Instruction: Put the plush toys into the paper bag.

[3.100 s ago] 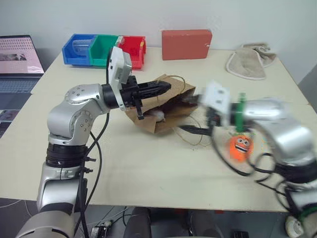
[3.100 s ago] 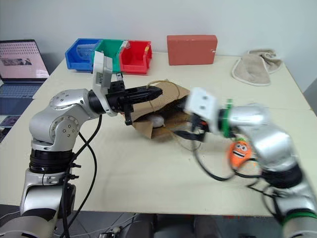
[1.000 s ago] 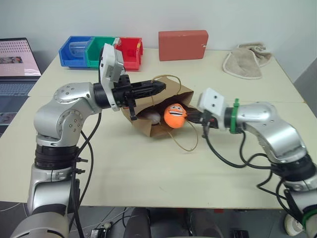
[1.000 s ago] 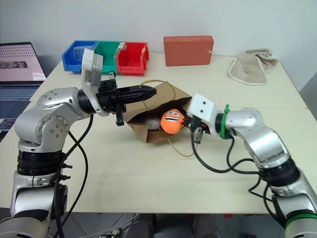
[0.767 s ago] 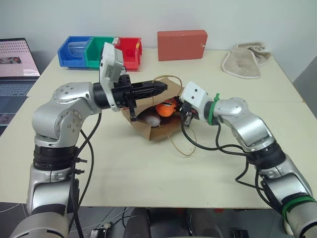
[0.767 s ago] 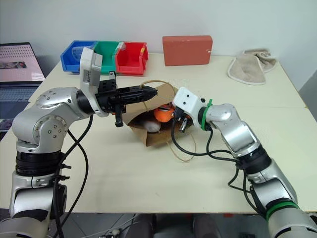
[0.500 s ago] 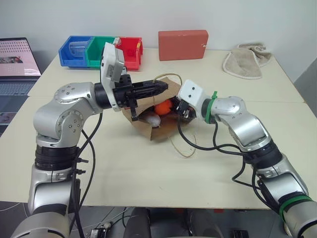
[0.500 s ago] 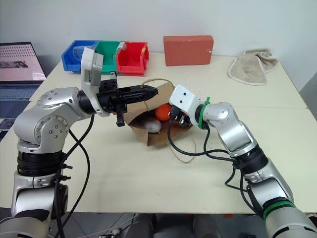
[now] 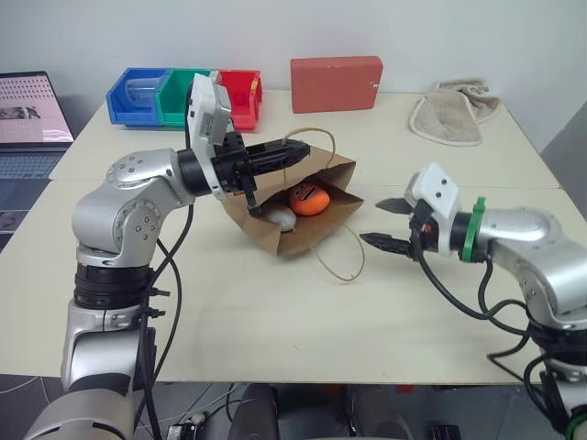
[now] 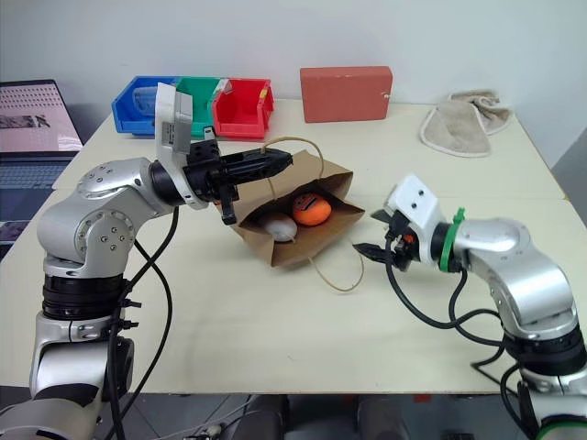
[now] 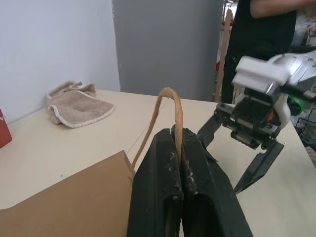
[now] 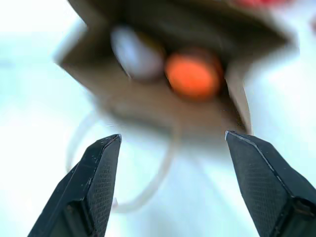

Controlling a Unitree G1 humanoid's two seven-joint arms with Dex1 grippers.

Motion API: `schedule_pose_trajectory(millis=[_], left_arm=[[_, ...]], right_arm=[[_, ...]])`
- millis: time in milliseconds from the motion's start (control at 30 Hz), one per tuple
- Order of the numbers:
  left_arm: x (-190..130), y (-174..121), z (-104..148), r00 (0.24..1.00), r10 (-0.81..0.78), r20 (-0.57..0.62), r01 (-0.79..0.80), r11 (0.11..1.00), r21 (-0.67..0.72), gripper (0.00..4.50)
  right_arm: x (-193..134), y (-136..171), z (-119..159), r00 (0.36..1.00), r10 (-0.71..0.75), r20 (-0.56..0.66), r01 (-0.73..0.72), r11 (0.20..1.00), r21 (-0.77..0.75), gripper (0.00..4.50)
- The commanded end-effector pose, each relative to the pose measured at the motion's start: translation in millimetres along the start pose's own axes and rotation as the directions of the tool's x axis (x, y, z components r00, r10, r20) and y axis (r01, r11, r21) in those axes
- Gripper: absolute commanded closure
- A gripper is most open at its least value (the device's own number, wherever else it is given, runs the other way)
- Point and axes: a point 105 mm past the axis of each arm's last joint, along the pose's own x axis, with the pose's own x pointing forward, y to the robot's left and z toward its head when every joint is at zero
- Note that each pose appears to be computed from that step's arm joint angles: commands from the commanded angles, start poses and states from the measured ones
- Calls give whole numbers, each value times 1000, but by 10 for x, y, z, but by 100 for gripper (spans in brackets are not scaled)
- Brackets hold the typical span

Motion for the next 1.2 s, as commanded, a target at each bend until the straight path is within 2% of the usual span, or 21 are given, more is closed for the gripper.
schedule_pose_trajectory(millis=[33,233,267,367,467,600,733,867,967,1133,1200], left_arm=[[-22,5,141,1000,0,19,-1,998,61,450],[-22,23,163,1000,5,18,-6,998,70,450],[-25,25,161,1000,6,16,-8,997,72,450],[-36,29,156,1000,13,8,-14,997,75,450],[-46,38,162,1000,20,7,-21,997,79,450],[-67,102,214,998,61,26,-63,995,83,450],[-45,198,286,992,112,63,-118,988,99,450],[37,310,272,986,142,88,-149,985,82,450],[99,438,223,979,184,90,-192,977,91,450],[224,506,146,977,191,92,-200,974,102,450],[284,466,76,983,162,85,-169,982,81,450]], right_arm=[[148,-53,-197,997,-69,-23,71,994,88,100],[364,-22,-291,998,-49,25,41,963,267,100],[379,7,-290,999,-28,31,18,957,291,116],[400,71,-304,999,20,46,-35,934,355,189],[396,87,-285,998,32,63,-54,917,396,311],[274,81,-30,986,50,160,-117,891,438,448],[9,-58,339,945,44,323,-208,845,493,448],[-236,-228,588,932,41,360,-226,842,489,448],[-305,-318,751,922,31,385,-236,834,499,448],[-296,-377,809,923,14,384,-226,827,514,448],[-231,-474,779,934,-46,355,-169,816,552,448]])
